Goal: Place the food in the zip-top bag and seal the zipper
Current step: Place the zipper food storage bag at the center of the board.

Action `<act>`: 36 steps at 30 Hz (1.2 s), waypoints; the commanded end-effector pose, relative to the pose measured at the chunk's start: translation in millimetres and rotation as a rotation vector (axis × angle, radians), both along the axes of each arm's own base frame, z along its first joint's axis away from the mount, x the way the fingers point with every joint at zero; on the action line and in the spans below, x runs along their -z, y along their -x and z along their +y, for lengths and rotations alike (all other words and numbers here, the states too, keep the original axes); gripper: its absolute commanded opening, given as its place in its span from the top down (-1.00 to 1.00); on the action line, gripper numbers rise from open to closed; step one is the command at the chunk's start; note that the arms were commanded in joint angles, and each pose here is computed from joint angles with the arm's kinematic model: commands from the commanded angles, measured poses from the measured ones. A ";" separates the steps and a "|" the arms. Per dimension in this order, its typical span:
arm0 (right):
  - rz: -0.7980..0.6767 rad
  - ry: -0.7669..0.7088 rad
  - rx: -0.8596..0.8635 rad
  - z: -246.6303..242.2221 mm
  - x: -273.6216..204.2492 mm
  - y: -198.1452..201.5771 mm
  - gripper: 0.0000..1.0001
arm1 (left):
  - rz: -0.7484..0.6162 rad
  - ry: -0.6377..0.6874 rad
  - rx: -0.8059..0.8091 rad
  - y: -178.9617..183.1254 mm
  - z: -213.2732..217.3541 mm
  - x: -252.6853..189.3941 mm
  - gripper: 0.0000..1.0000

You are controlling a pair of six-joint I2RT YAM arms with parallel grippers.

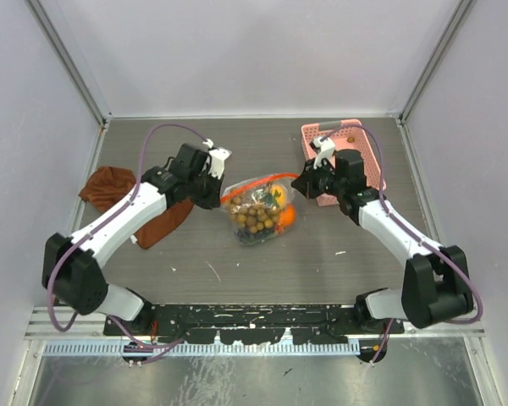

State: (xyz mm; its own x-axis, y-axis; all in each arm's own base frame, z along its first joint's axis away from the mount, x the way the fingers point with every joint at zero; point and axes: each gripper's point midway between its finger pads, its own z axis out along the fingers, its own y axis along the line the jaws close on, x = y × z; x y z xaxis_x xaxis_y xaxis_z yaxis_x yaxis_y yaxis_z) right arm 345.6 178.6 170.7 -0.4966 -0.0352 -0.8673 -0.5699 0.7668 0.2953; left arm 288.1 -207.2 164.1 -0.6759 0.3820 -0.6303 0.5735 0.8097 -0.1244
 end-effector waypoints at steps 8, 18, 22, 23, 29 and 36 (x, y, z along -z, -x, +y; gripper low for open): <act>-0.129 -0.049 0.141 -0.2 -43.2 -77.3 0.23 | 0.074 0.022 -0.232 -77.9 -1.4 27.0 1.00; -0.194 -0.019 0.286 -33.0 -79.9 -53.3 -0.26 | 0.251 0.075 -0.319 -45.7 10.9 55.6 0.95; -0.211 -0.025 0.323 -44.1 -93.8 -31.9 -0.38 | 0.274 0.093 -0.328 -24.6 16.1 51.5 0.88; -0.217 -0.025 0.338 -47.7 -96.6 -26.9 -0.41 | 0.270 0.096 -0.331 -20.3 18.4 49.3 0.86; -0.266 -0.025 0.407 -67.9 -113.8 1.7 -0.60 | 0.235 0.145 -0.373 1.1 30.2 31.7 0.81; -0.321 0.015 0.482 -92.4 -127.1 28.2 -0.92 | 0.205 0.177 -0.428 17.8 44.6 27.2 0.64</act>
State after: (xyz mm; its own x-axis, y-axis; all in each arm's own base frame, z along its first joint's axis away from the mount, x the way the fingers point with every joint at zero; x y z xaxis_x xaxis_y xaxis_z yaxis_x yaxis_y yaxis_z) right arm 327.9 105.8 285.3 -0.2277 0.1238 -0.9658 -0.2804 0.9415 0.1868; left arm 272.8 -168.4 128.9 -0.8801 0.0018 -0.4747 0.1807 0.9260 -0.3315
